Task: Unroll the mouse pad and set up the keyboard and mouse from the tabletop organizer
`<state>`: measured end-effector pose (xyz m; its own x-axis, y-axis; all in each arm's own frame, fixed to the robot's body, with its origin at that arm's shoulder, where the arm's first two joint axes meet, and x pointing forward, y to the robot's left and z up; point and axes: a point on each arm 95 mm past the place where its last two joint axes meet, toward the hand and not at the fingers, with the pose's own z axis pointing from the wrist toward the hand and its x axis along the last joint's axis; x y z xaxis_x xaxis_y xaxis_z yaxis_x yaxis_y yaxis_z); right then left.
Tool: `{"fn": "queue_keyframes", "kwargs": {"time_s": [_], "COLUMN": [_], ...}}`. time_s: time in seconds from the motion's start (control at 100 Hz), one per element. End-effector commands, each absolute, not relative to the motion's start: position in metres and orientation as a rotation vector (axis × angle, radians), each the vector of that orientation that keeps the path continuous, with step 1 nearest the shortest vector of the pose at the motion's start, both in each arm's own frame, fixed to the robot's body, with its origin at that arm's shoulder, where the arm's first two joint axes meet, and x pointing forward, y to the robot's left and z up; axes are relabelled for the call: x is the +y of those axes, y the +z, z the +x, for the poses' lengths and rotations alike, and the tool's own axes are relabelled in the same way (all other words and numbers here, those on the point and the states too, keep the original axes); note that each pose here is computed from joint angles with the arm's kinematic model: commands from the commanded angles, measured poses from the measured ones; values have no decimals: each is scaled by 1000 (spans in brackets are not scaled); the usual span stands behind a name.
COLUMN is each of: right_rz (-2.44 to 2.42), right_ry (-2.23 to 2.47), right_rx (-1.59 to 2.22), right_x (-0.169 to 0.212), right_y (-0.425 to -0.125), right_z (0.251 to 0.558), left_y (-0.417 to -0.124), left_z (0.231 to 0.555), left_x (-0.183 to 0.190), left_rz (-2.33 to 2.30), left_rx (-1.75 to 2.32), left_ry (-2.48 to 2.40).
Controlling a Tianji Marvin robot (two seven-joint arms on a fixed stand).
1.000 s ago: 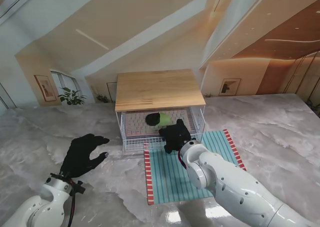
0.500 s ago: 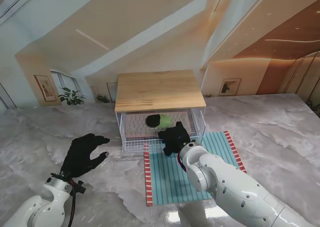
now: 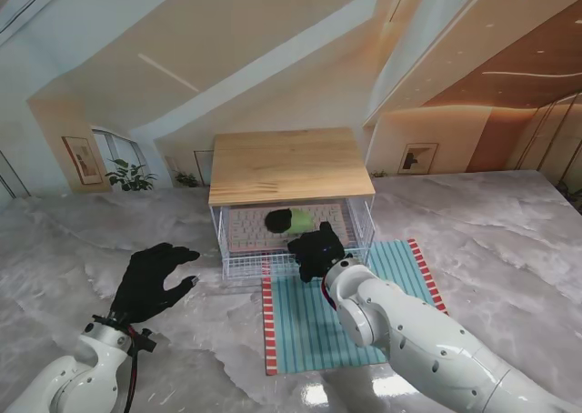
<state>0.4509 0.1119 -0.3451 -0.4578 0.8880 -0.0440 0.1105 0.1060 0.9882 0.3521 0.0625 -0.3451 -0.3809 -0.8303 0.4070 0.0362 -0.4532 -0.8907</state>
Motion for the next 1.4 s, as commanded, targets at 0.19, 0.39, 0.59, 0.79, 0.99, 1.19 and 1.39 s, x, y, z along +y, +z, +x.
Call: {"fn": "queue_keyframes", "kwargs": {"time_s": [0.19,0.39,0.59,0.79,0.99,1.19,1.39], "right_rz": [1009,1012,1021,1028,1031,1035,1035], "right_ry": [1403,1426,1438,1441,1441,1437,1433], "right_rx": [1749,1751,1749,1751,1760,1776,1795], "right_x": [107,106,107,109,111,111,111], "right_y": [-358,-353,-350,-347,-344,-343,-344], "right_z": [445,447,445,439,432,424,417], "left_y": [-345,-344,-344,-343,-343,-343,-343], "left_z": [353,353,353,352,352,352,352], "left_x": [58,58,58,58,58,58,57], "left_rz": [-1242,-1239,-1236,-1232,-1232,-1233,-1233], "left_rx": [1138,1137,1135,1134,1135,1134,1134], "left_ry": [-1908,-1910,-1910,-1911,-1914,-1913,-1913]}}
